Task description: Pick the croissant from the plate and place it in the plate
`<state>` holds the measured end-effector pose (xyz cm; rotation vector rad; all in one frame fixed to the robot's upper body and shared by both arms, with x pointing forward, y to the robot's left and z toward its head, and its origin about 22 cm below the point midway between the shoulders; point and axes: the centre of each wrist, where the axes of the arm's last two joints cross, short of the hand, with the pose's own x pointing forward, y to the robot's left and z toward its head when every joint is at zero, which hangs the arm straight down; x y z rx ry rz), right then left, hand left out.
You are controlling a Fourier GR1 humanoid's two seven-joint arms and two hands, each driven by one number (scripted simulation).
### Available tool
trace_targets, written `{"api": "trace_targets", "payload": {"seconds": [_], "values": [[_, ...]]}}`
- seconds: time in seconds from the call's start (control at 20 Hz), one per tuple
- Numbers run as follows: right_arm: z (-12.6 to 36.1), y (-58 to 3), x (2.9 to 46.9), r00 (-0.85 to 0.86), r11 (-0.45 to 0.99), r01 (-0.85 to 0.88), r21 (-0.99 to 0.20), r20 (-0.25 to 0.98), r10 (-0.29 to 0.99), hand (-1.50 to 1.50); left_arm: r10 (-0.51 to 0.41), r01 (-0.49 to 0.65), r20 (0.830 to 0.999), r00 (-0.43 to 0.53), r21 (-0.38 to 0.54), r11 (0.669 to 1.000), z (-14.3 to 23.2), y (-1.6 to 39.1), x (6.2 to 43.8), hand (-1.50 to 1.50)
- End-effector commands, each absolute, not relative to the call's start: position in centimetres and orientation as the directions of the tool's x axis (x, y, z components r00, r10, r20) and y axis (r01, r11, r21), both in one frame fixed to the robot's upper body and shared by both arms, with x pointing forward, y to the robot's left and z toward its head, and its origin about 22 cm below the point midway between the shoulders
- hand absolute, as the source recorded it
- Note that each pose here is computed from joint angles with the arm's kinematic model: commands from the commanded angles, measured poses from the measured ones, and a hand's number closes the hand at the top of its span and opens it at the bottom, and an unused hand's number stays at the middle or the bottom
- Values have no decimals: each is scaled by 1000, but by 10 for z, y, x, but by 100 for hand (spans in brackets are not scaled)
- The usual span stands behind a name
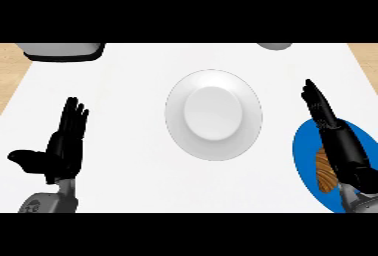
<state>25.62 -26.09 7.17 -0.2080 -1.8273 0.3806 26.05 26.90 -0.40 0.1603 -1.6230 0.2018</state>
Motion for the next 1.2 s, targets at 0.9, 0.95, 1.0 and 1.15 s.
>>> {"api": "trace_targets", "payload": {"seconds": [0.9, 0.95, 1.0, 1.15], "values": [[-32, -381, 179, -336, 985, 67, -161, 926, 174, -150, -159, -154, 949, 271, 206, 966, -25, 260, 249, 0], [-26, -408, 180, -319, 961, 12, -275, 910, 264, -150, -151, -129, 949, 278, 192, 973, -27, 256, 243, 0], [-13, -420, 178, -295, 935, -17, -354, 896, 333, -150, -173, -101, 938, 299, 212, 972, -18, 268, 248, 0], [-3, -438, 177, -250, 825, -39, -564, 805, 538, -150, -159, -105, 945, 284, 196, 975, -3, 258, 253, 0]]}}
